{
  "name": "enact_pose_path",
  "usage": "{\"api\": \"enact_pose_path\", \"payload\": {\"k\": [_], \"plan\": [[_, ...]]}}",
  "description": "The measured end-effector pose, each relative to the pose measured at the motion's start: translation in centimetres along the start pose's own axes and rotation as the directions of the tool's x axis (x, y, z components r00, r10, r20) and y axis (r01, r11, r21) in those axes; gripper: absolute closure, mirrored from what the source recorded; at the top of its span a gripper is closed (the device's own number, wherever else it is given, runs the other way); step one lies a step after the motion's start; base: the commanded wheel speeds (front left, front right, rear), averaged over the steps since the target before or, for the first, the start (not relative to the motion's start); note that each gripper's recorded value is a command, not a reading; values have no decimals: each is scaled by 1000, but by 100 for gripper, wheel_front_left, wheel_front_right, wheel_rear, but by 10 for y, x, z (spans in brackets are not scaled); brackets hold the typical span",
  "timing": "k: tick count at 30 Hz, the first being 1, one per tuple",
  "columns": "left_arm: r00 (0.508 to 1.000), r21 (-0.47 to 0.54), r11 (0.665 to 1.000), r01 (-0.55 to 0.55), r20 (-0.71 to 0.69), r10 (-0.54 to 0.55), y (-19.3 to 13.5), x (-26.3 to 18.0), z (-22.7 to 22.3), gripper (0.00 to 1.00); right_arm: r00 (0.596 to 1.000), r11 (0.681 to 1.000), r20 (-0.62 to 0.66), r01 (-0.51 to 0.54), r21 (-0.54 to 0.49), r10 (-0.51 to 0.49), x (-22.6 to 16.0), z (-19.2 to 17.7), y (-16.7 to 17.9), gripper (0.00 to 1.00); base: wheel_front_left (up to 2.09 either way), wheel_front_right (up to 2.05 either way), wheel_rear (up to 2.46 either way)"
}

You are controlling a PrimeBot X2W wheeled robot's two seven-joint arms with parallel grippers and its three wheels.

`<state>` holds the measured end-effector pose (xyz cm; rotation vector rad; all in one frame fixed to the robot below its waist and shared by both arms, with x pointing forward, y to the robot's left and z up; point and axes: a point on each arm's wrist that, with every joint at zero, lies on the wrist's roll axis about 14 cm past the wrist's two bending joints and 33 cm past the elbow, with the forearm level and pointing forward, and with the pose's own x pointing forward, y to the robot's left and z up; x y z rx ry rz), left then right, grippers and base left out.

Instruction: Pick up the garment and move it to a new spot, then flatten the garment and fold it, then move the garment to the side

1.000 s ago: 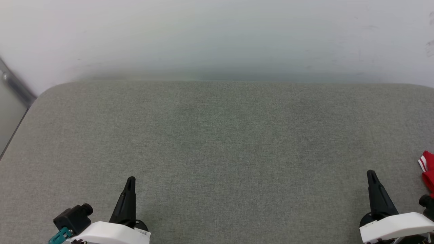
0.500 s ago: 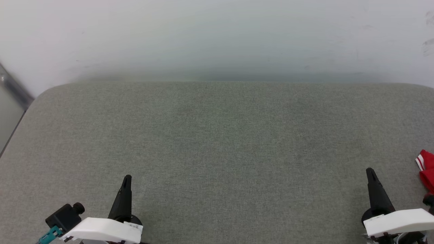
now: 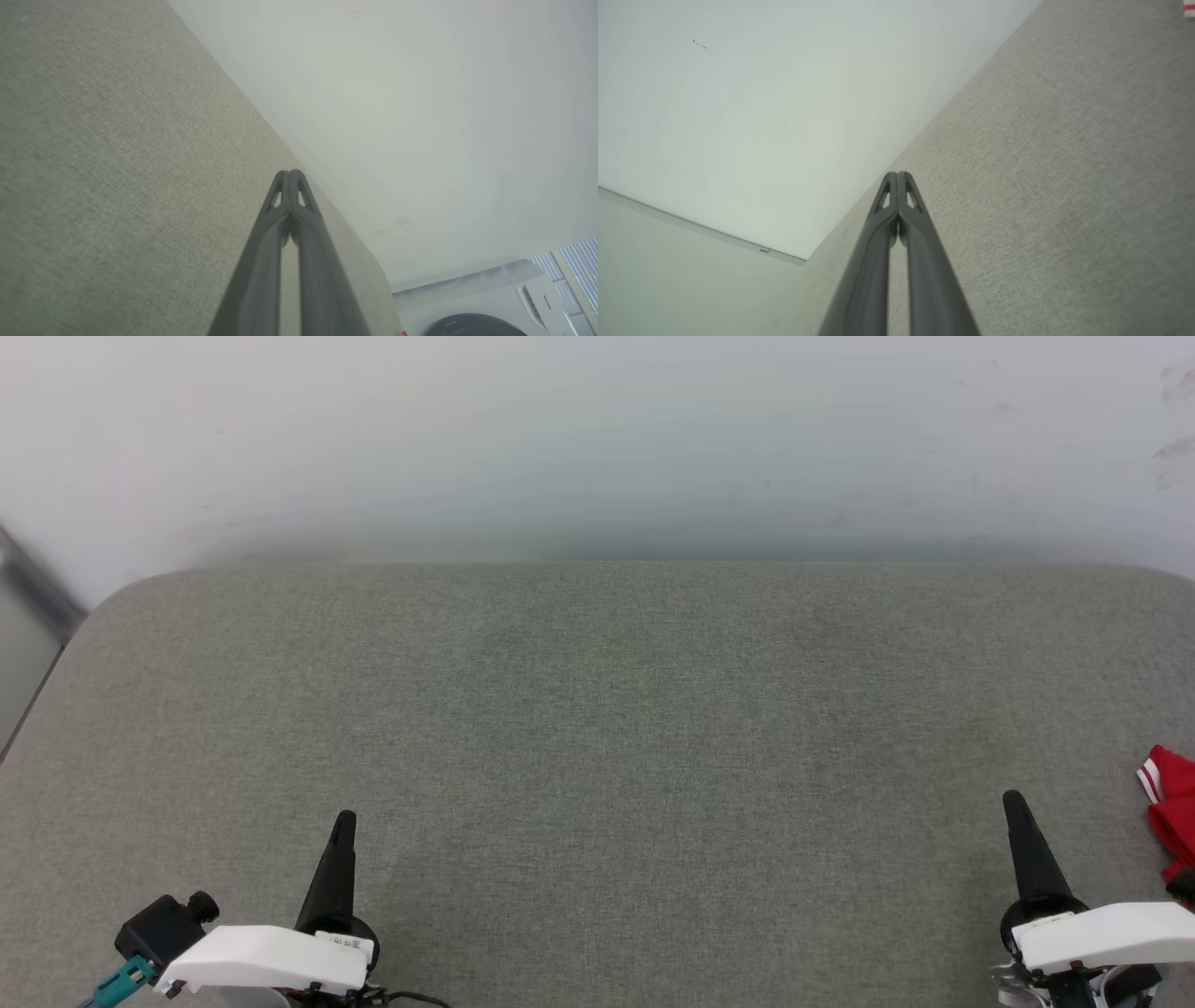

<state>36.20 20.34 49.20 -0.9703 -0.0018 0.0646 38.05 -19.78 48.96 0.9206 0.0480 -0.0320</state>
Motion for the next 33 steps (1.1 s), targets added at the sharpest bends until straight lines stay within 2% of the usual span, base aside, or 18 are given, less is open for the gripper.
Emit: {"api": "enact_pose_path", "payload": {"k": [2,15,33], "plan": [[1000,-44,999,0,-3,0,-1,2,0,100,1000,999,-1,1,47,0,1,0,0,100,0,0,0],[1000,-173,985,-5,-14,2,-1,7,1,100,1000,982,0,-3,188,3,3,2,2,100,0,0,0],[1000,-326,945,-1,-24,-7,-4,14,2,100,1000,936,1,-8,353,9,4,4,4,100,0,0,0]]}}
